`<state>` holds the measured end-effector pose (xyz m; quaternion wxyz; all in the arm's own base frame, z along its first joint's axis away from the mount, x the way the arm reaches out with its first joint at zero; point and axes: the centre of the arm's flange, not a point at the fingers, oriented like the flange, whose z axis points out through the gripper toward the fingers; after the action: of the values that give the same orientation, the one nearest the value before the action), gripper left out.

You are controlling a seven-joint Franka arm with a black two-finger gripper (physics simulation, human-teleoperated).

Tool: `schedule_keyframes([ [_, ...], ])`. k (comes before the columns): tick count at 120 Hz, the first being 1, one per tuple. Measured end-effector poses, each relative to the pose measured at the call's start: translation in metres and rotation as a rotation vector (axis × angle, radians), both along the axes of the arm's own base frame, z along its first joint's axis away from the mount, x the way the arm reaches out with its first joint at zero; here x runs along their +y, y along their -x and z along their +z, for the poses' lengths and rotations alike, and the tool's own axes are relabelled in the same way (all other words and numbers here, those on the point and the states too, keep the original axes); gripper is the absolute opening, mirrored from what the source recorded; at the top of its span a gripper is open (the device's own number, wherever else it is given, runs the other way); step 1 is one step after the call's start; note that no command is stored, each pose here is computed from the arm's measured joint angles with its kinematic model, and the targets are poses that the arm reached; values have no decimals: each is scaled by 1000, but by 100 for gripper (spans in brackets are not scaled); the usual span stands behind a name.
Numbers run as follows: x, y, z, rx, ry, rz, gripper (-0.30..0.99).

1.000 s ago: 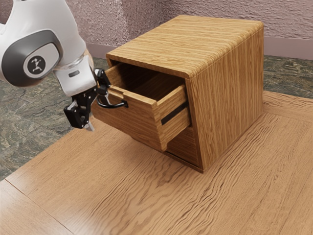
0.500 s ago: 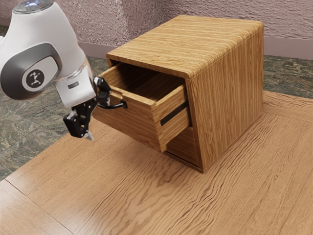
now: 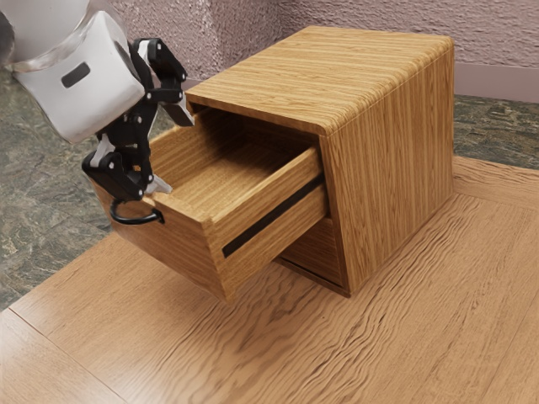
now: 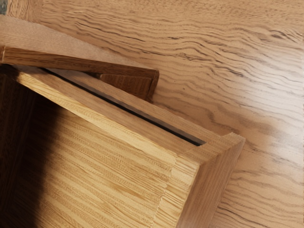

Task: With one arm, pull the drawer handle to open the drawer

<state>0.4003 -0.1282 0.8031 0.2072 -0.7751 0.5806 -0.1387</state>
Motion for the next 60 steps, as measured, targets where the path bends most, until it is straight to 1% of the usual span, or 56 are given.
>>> schedule_keyframes([
  [4, -22, -17, 3, 18, 32, -14, 61],
  [8, -33, -30, 4, 39, 64, -1, 62],
  [15, -33, -46, 3, 77, 117, 70, 64],
  [19, -24, -52, 0, 98, 145, 128, 64],
  [24, 8, -73, -11, 138, 195, 224, 65],
  [28, 44, -94, -24, 164, 230, 327, 65],
  [32, 82, -110, -36, 179, 254, 438, 66],
  [36, 117, -120, -44, 185, 274, 543, 66],
  [47, 192, -120, -46, 162, 324, 792, 67],
  [60, 246, -109, -49, 144, 367, 1019, 67],
])
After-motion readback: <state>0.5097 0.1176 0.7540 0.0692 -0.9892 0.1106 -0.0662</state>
